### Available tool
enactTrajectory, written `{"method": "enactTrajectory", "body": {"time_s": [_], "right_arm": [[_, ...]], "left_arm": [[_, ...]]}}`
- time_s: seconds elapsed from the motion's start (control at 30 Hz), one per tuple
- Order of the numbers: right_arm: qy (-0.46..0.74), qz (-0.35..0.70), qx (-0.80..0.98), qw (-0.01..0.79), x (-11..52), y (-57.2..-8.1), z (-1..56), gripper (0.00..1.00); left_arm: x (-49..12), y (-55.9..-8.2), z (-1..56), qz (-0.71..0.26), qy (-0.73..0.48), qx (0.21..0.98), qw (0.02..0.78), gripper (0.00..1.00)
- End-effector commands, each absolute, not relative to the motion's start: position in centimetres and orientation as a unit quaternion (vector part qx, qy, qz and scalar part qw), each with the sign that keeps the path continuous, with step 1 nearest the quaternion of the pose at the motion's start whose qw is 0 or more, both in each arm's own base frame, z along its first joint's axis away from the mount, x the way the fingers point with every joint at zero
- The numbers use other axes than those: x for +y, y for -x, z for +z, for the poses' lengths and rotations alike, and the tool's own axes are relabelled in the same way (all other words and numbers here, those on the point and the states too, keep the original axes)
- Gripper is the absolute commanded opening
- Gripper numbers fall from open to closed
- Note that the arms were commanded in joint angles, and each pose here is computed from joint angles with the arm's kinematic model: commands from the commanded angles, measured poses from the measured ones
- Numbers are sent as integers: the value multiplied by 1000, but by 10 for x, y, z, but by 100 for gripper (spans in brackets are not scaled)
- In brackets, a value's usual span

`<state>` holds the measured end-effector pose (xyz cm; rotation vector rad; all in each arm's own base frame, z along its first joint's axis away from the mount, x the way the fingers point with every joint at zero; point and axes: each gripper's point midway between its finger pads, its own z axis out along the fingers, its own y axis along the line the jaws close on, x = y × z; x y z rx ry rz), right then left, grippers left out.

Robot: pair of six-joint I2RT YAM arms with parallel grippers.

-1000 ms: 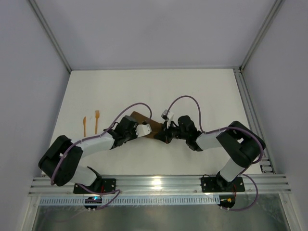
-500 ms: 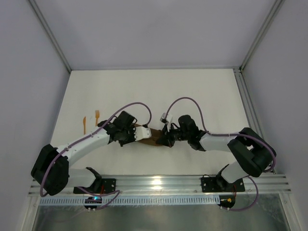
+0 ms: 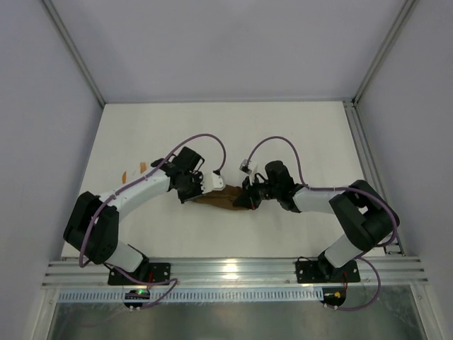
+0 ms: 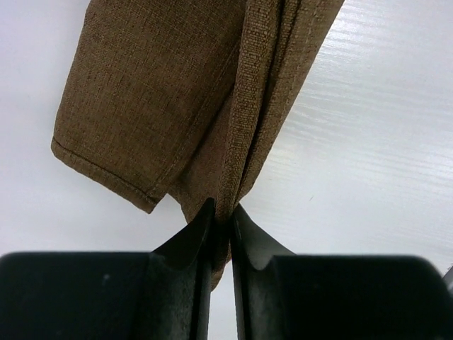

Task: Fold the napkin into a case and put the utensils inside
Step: Fold the 2/3-rectangle-folded napkin at the center of the board.

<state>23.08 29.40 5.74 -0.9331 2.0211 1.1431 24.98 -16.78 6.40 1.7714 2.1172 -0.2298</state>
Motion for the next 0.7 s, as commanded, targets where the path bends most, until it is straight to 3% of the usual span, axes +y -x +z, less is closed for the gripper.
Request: {"method": "enactTrajectory", "body": {"time_s": [0.0, 0.17, 0.37, 0.4, 0.53, 0.67], "right_arm": [[356, 453, 759, 305, 296, -225, 61, 3], [353, 453, 760, 306, 295, -226, 62, 3], [354, 453, 760, 302, 296, -225, 60, 3], [354, 452, 761, 300, 296, -225, 60, 3], [360, 443, 767, 293, 292, -223, 54, 3], [364, 444, 771, 277, 289, -215, 48, 3]], "left_arm": [[-162, -255, 71, -67, -646, 740, 176, 16], [-142, -251, 35, -30, -646, 748, 147, 20], [-140, -253, 28, -16, -630, 751, 196, 21], [-136, -252, 31, -8, -628, 751, 204, 20], [-140, -248, 51, -14, -622, 741, 252, 0], [-138, -229, 53, -43, -627, 742, 235, 0]]}}
